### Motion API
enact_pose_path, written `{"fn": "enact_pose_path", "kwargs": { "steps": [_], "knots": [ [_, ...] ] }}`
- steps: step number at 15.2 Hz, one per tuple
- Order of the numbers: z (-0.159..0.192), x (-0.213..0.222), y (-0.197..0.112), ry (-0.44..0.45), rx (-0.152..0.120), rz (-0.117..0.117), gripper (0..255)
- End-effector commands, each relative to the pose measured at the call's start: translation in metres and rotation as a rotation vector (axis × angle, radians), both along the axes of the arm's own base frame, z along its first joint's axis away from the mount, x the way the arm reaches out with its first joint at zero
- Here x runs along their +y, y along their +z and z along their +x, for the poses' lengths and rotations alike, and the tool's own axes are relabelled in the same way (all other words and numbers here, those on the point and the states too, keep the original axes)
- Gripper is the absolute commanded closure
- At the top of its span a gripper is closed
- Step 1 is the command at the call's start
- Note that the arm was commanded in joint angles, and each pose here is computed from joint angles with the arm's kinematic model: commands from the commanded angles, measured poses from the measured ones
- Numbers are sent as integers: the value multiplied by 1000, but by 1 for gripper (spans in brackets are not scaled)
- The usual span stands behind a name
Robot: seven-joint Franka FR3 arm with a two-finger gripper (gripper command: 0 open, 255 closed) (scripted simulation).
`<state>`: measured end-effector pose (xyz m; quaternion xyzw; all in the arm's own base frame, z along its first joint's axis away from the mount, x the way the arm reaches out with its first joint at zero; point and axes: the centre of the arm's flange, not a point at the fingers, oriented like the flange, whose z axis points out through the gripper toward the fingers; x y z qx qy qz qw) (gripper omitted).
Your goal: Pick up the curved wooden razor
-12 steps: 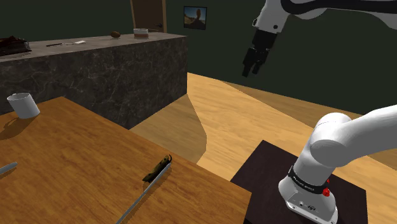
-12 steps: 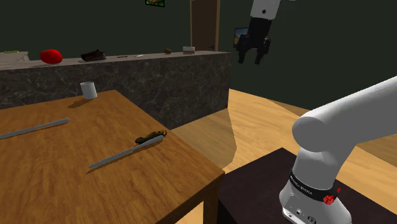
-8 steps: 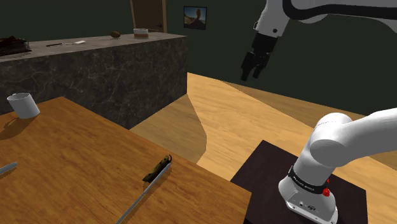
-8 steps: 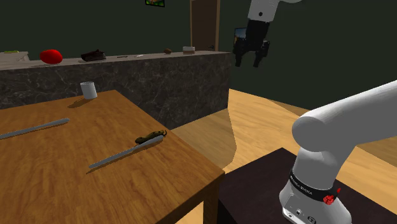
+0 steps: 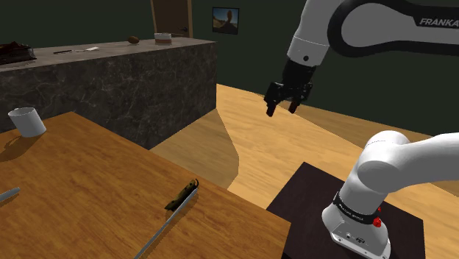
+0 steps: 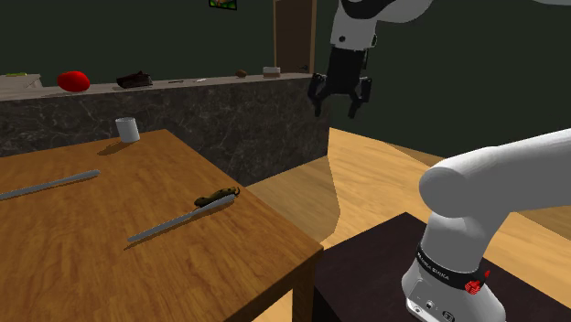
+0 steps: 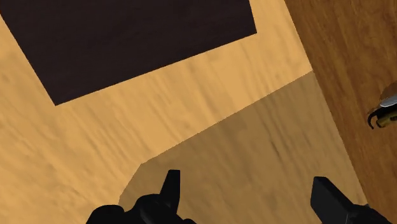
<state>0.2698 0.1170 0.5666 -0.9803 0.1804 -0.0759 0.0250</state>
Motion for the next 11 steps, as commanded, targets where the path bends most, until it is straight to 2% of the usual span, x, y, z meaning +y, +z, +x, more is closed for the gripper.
{"fn": "enact_pose_path", "kwargs": {
  "steps": [1, 11],
  "knots": [
    [-2, 24, -11, -77, -3, -4, 0],
    [10, 155, -67, -429, -17, -30, 0]
  ]
}}
